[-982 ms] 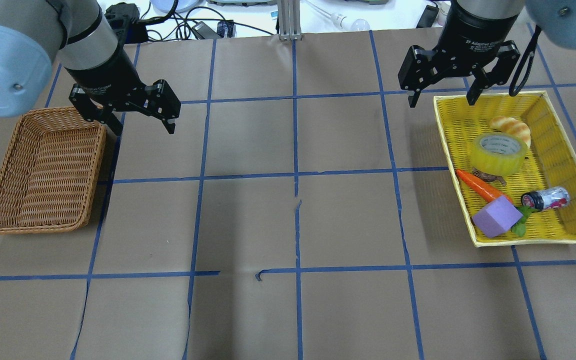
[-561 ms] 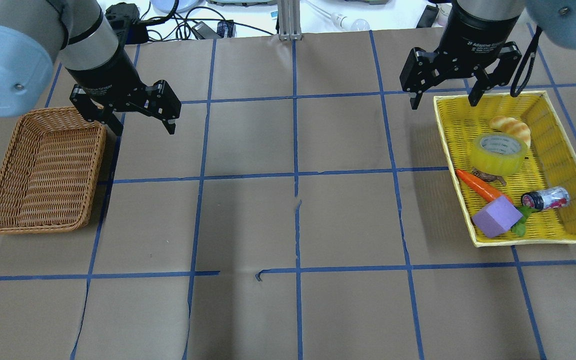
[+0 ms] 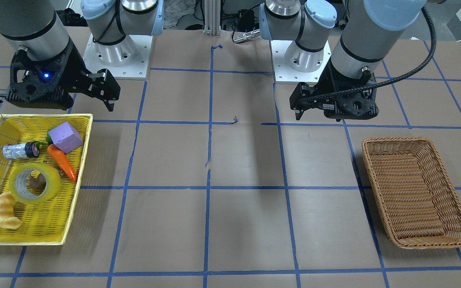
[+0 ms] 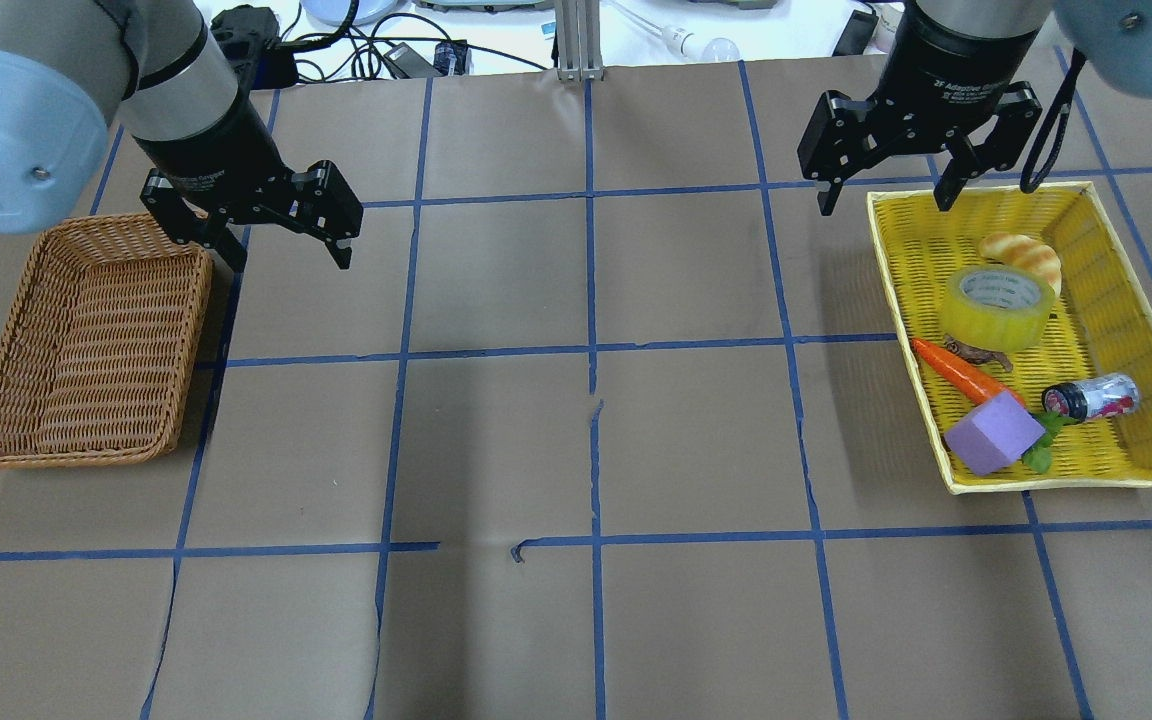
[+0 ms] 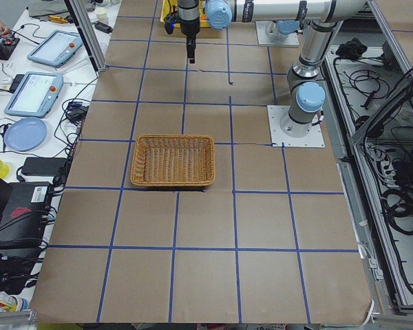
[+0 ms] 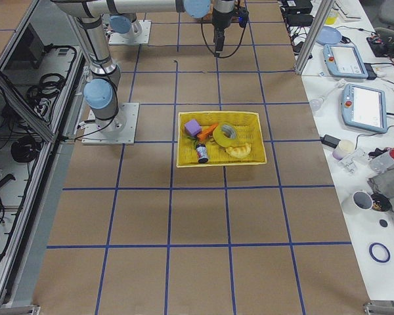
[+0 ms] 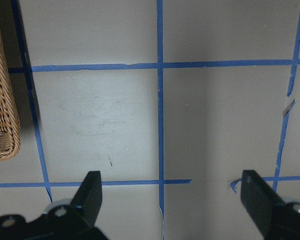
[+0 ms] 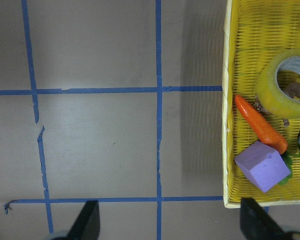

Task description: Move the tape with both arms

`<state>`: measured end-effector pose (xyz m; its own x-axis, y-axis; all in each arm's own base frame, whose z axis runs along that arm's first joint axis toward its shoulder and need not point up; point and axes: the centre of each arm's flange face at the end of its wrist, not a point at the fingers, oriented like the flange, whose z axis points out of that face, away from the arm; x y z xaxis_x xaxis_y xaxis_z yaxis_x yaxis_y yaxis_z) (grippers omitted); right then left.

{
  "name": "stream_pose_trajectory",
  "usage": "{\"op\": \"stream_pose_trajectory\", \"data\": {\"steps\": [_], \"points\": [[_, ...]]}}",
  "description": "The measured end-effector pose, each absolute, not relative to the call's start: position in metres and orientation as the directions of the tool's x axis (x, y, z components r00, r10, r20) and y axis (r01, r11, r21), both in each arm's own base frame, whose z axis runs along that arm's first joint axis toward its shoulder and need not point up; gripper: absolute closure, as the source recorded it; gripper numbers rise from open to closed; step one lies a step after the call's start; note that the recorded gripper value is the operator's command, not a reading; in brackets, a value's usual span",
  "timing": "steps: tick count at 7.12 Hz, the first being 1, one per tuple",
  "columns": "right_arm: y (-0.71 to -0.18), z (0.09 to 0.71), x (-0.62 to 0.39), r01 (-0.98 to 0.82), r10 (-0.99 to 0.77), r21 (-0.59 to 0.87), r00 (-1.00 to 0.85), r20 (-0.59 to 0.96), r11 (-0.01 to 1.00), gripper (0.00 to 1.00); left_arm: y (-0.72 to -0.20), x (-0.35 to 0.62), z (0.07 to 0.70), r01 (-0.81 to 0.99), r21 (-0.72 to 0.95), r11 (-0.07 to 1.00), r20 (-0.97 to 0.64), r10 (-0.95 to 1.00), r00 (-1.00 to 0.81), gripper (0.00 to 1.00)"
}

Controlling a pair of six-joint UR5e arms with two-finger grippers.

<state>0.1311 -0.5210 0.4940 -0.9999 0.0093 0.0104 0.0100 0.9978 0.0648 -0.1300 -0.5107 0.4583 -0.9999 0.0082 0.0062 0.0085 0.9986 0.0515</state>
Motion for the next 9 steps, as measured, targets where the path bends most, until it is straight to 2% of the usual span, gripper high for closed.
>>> {"op": "stream_pose_trajectory", "data": {"steps": [3, 6, 9], "points": [[-0.538, 0.479, 0.082, 0.033, 0.032, 0.091, -0.999, 0.012, 0.995, 0.0, -0.511, -0.13, 0.457, 0.008, 0.053, 0.999, 0.011, 0.008, -1.0, 0.0], [-0.554, 0.444, -0.011, -0.197, -0.196, 0.062, -0.98, -0.015, 0.978, 0.0, -0.513, -0.13, 0.452, 0.008, 0.059, 0.998, 0.011, 0.008, -1.0, 0.0], [-0.569, 0.345, -0.054, -0.498, -0.499, 0.023, -0.867, 0.003, 0.867, 0.0, -0.514, -0.128, 0.448, 0.005, 0.063, 0.998, 0.009, 0.004, -1.0, 0.0]]}}
